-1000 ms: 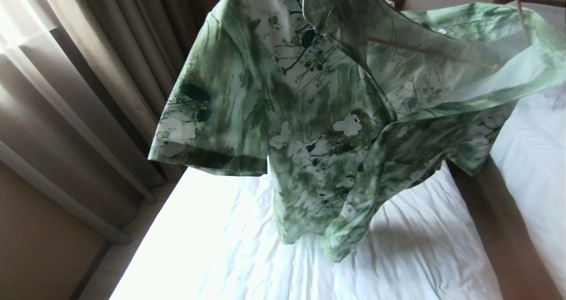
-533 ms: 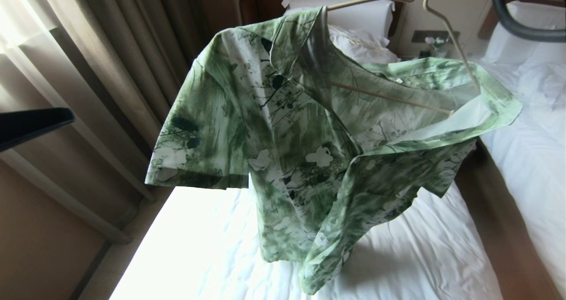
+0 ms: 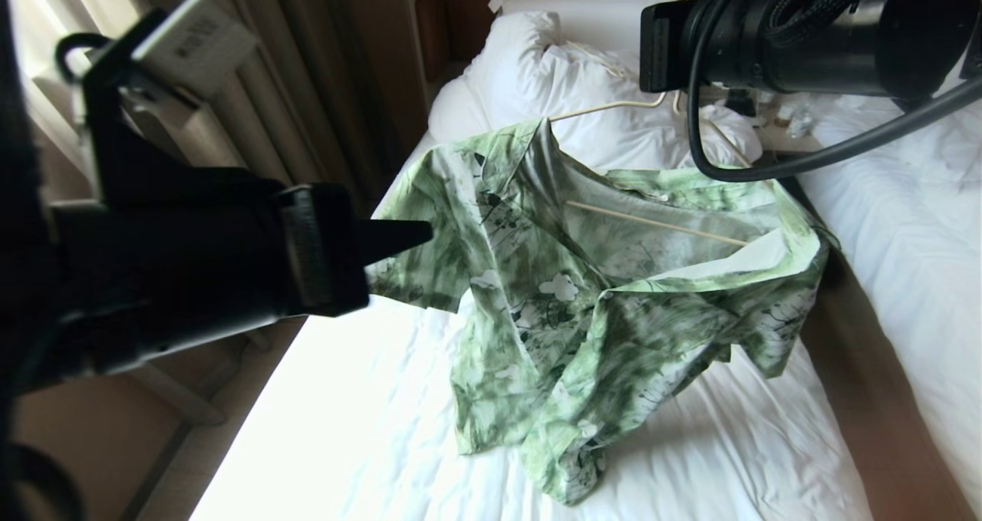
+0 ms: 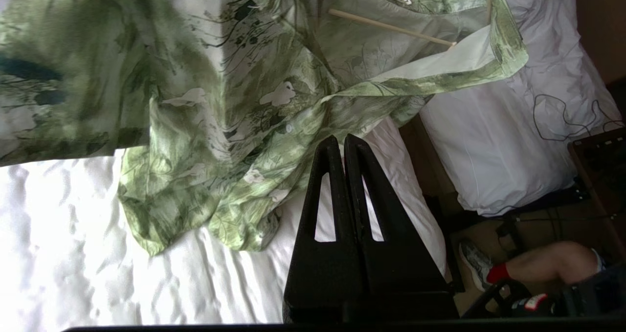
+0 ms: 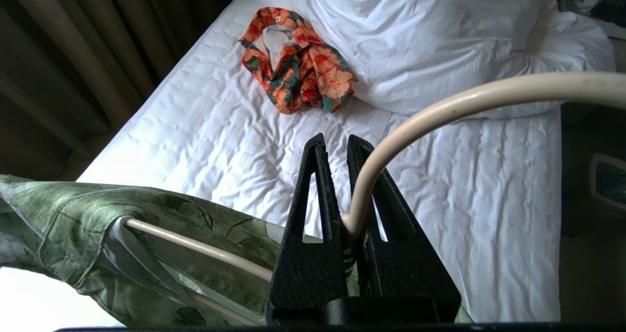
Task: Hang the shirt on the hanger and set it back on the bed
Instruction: Take the clothes hanger out of the clothes
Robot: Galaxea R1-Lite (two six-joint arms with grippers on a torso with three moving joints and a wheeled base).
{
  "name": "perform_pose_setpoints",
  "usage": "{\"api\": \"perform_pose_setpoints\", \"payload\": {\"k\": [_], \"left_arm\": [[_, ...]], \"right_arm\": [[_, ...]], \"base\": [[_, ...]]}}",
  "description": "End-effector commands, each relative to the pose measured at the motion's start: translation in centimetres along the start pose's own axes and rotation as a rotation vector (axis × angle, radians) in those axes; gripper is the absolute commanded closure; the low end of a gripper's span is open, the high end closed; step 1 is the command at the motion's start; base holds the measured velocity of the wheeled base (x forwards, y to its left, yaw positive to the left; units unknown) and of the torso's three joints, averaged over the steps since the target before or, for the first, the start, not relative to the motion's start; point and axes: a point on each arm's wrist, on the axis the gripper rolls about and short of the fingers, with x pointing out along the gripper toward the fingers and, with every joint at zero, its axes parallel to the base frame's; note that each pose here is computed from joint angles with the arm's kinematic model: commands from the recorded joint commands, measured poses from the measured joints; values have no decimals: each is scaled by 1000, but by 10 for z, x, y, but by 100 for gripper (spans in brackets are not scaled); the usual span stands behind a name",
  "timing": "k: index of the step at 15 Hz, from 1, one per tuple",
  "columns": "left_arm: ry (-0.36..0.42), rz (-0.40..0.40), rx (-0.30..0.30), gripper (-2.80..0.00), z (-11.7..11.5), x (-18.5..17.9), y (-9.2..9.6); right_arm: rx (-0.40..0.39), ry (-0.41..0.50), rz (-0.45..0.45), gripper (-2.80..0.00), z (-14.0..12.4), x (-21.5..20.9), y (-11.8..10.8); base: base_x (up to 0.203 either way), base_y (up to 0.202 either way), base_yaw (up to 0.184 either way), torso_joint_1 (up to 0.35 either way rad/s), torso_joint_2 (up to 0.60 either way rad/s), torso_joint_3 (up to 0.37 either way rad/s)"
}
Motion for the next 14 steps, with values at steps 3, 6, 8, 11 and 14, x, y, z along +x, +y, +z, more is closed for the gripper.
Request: {"api": "perform_pose_setpoints", "payload": {"k": [3, 6, 8, 11, 14], "left_arm": [[-19, 22, 22, 0, -25, 90, -15], [-38, 43, 11, 0, -30, 119, -6], [-49, 56, -4, 0, -29, 136, -7], [-84, 86, -35, -280, -23, 146, -10], [-98, 76, -49, -280, -20, 146, -13]], "right_arm": [[-24, 5, -37, 0, -3, 8, -8], [-19, 0, -56, 0, -1, 9, -16], [-17, -1, -57, 0, -1, 9, -16], [-18, -3, -55, 0, -1, 9, -16], [-19, -3, -54, 0, -1, 9, -15]], "base": [[0, 0, 0, 0, 0, 0], [0, 0, 0, 0, 0, 0], [0, 0, 0, 0, 0, 0], [0, 0, 0, 0, 0, 0], [0, 0, 0, 0, 0, 0]]}}
